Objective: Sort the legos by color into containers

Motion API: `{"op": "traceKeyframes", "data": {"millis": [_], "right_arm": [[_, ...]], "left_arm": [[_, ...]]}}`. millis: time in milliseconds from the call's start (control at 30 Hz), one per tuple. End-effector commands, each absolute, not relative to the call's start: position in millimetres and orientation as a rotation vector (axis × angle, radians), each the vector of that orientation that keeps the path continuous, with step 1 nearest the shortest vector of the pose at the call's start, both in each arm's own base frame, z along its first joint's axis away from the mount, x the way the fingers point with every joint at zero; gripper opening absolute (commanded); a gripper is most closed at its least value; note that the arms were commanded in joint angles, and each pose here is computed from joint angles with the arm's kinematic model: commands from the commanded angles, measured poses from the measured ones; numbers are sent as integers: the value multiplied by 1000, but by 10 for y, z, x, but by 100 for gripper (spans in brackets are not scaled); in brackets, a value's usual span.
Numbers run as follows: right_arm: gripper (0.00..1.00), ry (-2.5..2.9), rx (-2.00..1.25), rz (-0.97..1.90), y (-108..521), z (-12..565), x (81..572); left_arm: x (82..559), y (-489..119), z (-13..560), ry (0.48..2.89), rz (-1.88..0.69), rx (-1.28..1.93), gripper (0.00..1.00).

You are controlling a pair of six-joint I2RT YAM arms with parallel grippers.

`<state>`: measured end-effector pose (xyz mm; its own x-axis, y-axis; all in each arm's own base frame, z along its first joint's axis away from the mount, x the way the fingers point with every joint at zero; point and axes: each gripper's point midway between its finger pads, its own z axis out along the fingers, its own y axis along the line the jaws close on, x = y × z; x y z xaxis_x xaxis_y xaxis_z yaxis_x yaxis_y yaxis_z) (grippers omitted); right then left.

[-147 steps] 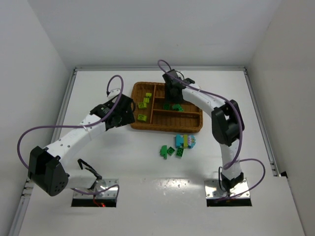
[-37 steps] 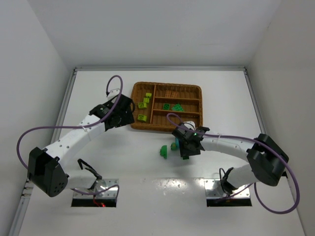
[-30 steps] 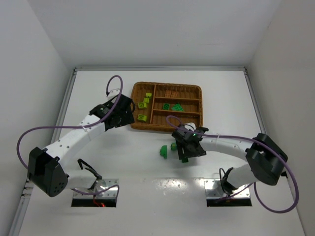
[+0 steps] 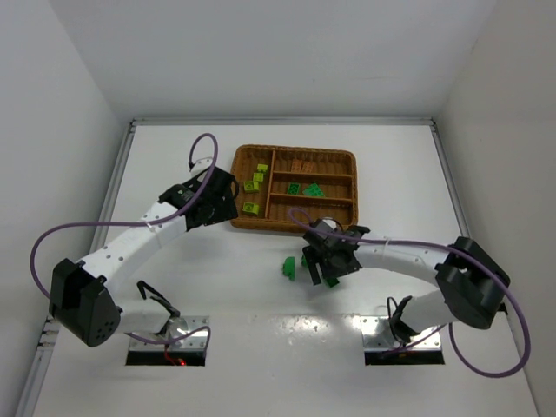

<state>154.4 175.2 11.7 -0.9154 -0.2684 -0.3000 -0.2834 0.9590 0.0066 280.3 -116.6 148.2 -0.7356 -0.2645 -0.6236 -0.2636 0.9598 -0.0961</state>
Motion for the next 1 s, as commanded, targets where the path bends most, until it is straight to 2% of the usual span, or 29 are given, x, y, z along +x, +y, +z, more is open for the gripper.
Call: {"op": "traceKeyframes", "data": {"millis": [0,33,100,133,200,233,333,367,400,533,667,767,800,967], "right_arm": [[77,2798,-475,126,1850,41,1546],[75,2800,-475,124,1849,-9,1545],[67,2792,-473,133,1880,-22,1569],[60,2785,-470,126,1885,-38,1595],[54,2788,-471,122,1874,-80,1586],[48,2789,-471,120,1882,-101,1592],[39,2796,-473,112,1873,-122,1585],[32,2795,-473,113,1892,-89,1601],[30,2774,-464,112,1875,-21,1621],[29,2634,-369,169,1970,533,1849],[30,2496,-255,142,2067,1101,2366],[31,2450,-249,90,2218,1335,2774],[32,2472,-245,28,2232,1211,2921],[34,2431,-161,57,2403,1374,3659]], "left_arm": [[2858,-1229,1575,2406,-29,-348,77],[2858,-1229,1575,2406,-29,-348,77],[2858,-1229,1575,2406,-29,-348,77],[2858,-1229,1575,2406,-29,-348,77],[2858,-1229,1575,2406,-29,-348,77],[2858,-1229,1575,2406,-29,-348,77],[2858,-1229,1575,2406,-29,-348,77],[2858,-1229,1575,2406,-29,-348,77],[2858,-1229,1575,2406,-29,-348,77],[2864,-1215,1579,2401,-20,-351,77],[2860,-1213,1605,2394,-27,-353,77],[2866,-1198,1609,2388,-18,-356,77],[2847,-1186,1602,2388,-18,-356,77],[2844,-1187,1628,2379,-29,-368,77]]}}
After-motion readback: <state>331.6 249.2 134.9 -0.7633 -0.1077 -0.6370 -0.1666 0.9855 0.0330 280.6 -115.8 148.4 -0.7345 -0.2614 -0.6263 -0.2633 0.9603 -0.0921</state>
